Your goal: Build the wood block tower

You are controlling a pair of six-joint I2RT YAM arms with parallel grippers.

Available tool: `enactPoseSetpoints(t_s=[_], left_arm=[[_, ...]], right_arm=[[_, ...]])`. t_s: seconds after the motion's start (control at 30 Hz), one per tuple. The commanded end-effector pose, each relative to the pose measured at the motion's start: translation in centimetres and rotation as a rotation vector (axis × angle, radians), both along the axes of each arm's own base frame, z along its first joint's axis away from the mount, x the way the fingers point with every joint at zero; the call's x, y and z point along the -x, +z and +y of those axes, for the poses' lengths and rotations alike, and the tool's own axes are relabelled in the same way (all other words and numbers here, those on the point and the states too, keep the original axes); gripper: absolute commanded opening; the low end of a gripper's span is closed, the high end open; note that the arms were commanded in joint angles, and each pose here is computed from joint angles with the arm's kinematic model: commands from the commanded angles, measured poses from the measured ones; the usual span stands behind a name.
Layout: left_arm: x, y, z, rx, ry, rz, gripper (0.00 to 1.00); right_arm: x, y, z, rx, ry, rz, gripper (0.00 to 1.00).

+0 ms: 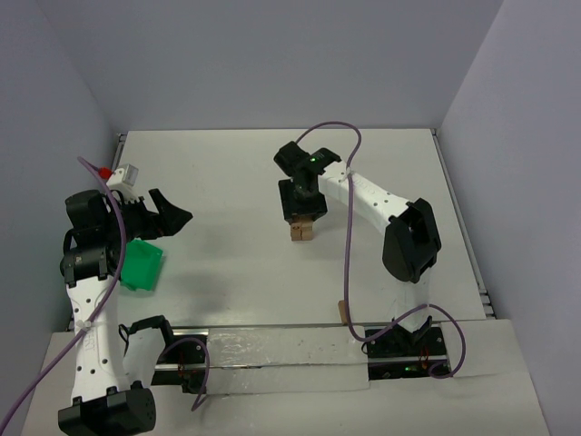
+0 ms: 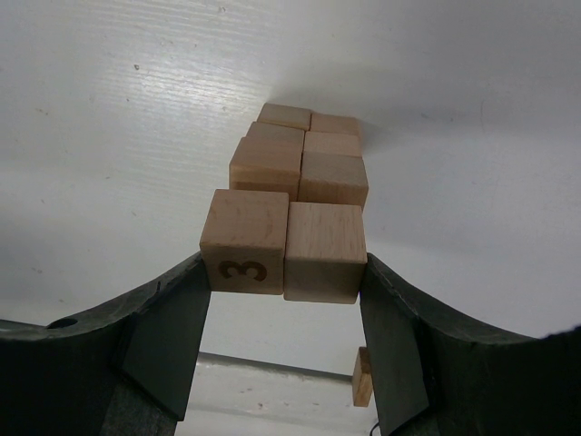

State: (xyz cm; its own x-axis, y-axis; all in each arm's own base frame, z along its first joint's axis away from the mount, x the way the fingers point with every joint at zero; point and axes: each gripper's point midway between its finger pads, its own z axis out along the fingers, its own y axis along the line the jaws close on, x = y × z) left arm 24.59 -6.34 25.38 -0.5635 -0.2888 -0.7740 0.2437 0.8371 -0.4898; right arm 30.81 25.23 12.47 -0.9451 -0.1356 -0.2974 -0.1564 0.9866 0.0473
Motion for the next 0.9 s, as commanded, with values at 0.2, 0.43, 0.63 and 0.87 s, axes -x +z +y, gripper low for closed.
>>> enactPoseSetpoints(t_s=[0.2, 0.43, 0.63, 0.87], left_arm=[[-0.61, 0.94, 0.09, -0.003, -0.005, -0.051, 0.97], [-0.73, 0.85, 0.11, -0.001, -0.005, -0.048, 0.97], [-0.79, 0.87, 0.13, 0.000, -0.004, -0.049, 0.97], [-0.76, 0.91, 0.11, -0.001, -0.005, -0.051, 0.97]], right_arm=[[-1.36, 1.42, 0.09, -0.026, -0.013, -0.039, 0.23], [-1.37, 1.34, 0.13, -0.031, -0.006, -0.034, 0.34], [-1.39, 1.30, 0.16, -0.034, -0.003, -0.032, 0.34], [-1.49, 1.18, 0.23, -0.032, 0.000, -0.031, 0.36]])
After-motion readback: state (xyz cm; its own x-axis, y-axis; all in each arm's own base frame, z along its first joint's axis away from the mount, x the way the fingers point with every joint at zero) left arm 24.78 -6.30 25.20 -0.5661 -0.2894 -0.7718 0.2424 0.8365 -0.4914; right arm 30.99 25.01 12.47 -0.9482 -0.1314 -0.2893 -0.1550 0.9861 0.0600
